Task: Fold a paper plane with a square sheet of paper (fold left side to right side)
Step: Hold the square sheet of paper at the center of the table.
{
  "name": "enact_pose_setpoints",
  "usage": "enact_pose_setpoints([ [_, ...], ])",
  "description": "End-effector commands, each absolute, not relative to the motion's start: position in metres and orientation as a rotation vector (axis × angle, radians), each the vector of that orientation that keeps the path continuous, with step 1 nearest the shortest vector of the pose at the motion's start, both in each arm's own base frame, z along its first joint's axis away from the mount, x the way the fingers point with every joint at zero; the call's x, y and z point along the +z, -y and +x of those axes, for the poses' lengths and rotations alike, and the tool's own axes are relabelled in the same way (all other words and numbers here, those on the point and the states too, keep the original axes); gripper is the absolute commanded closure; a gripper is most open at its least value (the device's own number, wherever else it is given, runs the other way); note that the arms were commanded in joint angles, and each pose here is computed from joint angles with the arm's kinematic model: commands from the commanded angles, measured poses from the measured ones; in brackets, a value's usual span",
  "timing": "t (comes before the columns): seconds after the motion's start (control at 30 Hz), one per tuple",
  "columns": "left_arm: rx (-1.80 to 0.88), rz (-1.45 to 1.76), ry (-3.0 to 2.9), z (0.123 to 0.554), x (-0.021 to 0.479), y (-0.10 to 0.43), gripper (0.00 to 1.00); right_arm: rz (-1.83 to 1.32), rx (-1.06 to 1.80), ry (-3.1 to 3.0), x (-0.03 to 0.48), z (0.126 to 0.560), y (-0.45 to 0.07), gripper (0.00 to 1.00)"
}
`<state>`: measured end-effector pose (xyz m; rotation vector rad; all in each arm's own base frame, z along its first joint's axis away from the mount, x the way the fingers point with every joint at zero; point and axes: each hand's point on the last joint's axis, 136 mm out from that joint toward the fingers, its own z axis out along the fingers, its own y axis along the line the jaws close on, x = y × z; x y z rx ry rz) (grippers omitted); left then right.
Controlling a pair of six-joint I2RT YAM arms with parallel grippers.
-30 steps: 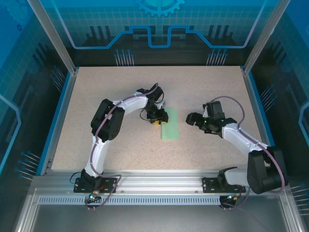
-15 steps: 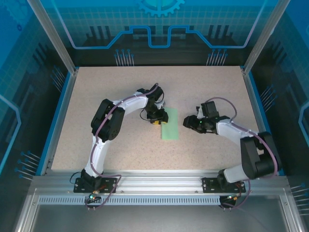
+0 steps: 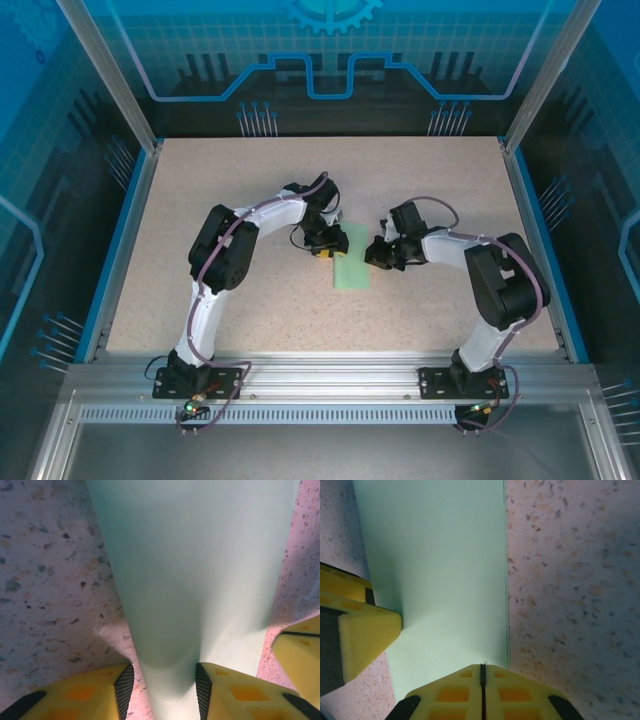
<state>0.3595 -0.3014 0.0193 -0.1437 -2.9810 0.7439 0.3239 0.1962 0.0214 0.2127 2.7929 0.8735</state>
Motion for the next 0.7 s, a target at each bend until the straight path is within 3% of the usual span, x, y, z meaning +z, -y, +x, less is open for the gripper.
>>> enact_pose_setpoints([
  [0.0, 0.625, -0.174, 2.930, 0.339, -0.022, 0.304, 0.58, 0.171, 0.877, -2.801, 0.023, 0.330, -0.206, 0.92],
  [0.4, 0.643, -0.183, 2.943, 0.342, -0.016, 0.305, 0.57, 0.178, 0.718, -2.924, -0.004, 0.314, -0.190, 0.92],
  [0.67, 0.759, -0.220, 3.075, 0.356, 0.036, 0.300, 0.48, 0.184, 0.669, -2.971, -0.016, 0.306, -0.184, 0.92],
])
